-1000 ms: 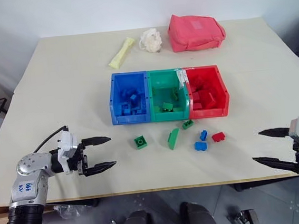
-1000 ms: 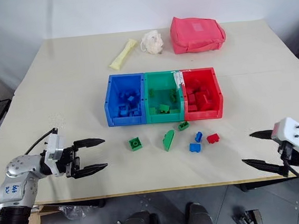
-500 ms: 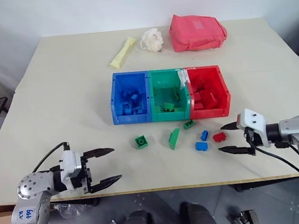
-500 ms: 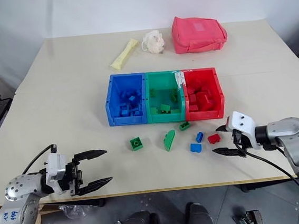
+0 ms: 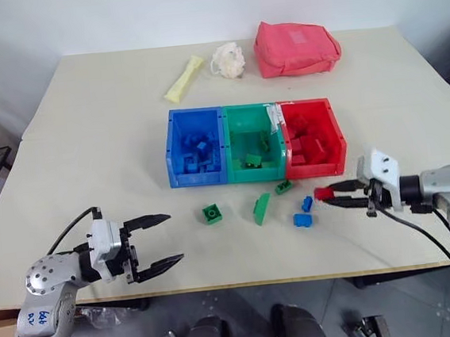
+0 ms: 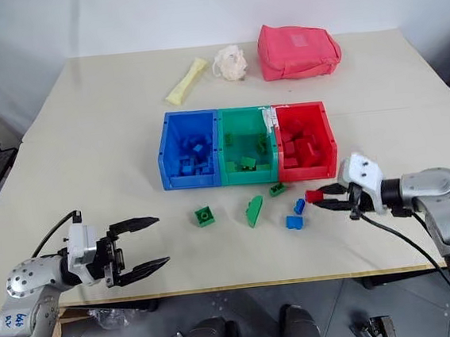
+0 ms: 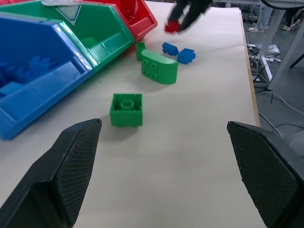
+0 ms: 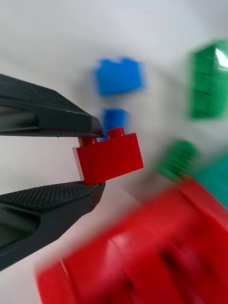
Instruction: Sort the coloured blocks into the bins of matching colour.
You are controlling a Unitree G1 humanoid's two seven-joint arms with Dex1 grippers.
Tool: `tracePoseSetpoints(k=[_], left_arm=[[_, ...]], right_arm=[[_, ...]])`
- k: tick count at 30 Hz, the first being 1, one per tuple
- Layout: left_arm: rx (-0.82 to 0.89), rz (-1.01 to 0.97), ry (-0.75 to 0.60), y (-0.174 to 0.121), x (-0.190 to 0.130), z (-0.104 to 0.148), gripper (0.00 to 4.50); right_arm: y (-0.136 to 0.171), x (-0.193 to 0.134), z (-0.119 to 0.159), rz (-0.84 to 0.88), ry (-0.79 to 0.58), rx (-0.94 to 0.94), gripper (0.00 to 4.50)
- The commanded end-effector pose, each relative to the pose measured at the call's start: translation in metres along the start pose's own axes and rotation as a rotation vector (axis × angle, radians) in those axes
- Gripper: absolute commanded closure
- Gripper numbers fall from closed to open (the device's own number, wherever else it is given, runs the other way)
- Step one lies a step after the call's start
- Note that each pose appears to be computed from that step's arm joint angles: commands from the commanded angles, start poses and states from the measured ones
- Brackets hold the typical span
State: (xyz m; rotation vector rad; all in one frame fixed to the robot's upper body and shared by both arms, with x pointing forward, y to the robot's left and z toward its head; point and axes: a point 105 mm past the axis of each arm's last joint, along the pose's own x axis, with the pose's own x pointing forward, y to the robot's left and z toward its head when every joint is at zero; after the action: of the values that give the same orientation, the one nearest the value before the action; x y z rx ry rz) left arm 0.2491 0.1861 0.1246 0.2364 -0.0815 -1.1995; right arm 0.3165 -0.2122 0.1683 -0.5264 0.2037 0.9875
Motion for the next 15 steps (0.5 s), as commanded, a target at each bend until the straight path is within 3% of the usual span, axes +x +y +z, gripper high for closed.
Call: tracePoseSetpoints(k=[1,6,11,15], left_arm=[[0.032,-0.025,-0.027,0.004,0.005,0.003,0.00],[0.064,-0.039,-0.056,0.016,0.014,0.005,0.00],[0.079,-0.041,-0.075,0.023,0.021,0.007,0.00],[0.091,-0.047,-0.084,0.027,0.023,0.010,0.00]], right_arm=[[-0.027,-0.001,0.043,-0.135,-0.118,-0.056,3.56],[-0.073,0.015,0.059,-0.311,-0.133,-0.025,3.56],[-0.087,0.022,0.068,-0.340,-0.160,-0.037,1.86],[-0.076,0.019,0.070,-0.285,-0.167,-0.068,0.45]])
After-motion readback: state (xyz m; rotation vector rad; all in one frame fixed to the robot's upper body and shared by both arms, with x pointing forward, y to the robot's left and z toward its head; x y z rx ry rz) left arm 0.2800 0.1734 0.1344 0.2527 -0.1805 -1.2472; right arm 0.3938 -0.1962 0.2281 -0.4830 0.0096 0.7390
